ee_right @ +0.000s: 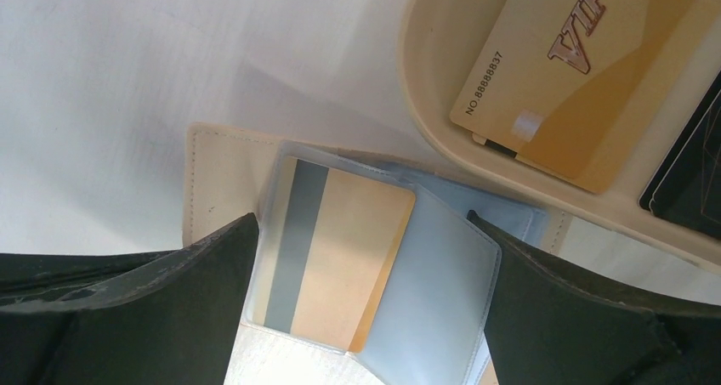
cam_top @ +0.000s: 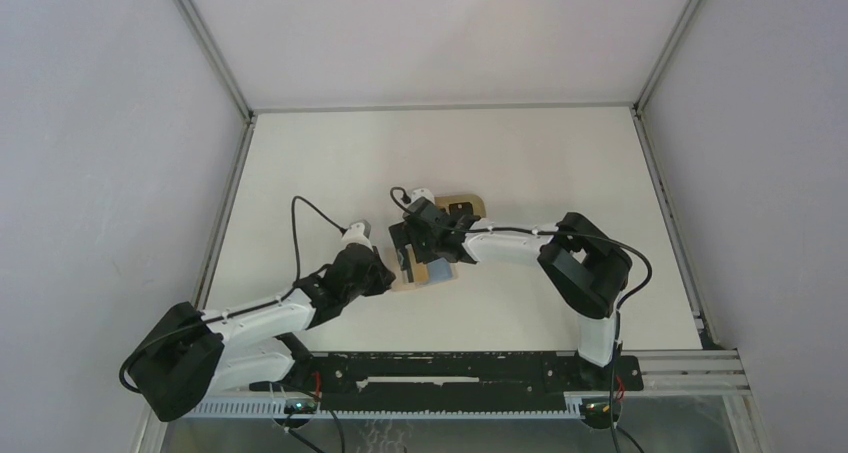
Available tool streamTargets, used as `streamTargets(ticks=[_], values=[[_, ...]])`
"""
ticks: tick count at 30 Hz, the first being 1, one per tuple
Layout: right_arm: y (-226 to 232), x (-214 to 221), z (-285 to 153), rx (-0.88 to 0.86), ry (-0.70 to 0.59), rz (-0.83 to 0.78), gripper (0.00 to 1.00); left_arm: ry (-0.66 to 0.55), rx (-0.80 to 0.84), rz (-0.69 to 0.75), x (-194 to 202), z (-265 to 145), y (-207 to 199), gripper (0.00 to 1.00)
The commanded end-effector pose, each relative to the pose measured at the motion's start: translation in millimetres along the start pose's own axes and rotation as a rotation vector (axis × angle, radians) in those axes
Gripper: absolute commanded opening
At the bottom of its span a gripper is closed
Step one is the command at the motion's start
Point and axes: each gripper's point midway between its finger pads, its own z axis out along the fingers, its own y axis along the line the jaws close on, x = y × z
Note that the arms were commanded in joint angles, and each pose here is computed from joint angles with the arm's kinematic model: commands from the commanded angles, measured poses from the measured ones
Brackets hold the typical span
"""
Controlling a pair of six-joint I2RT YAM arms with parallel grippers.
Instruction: Take the credit cards out of the card holder
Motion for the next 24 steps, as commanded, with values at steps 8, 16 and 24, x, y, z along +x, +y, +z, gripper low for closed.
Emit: streamTargets(ticks=[8,16,24], values=[[26.1,-92.0,-55.9,-0.152,-0.273,-0.054,1.0,-0.014,-0.006,0.001,0.9,0.4,3.4,0.0],[40.0,-83.6,-85.0,-0.397,-0.298,0.002,1.0,-0.011,-0.027,-0.003,4.9,0.4,10.6,0.0],[39.3,-21.2,-51.1,-0.593,-0.101,0.185,0.9,0.005,-0.075,-0.001,12.5,5.1,22.4,0.0]])
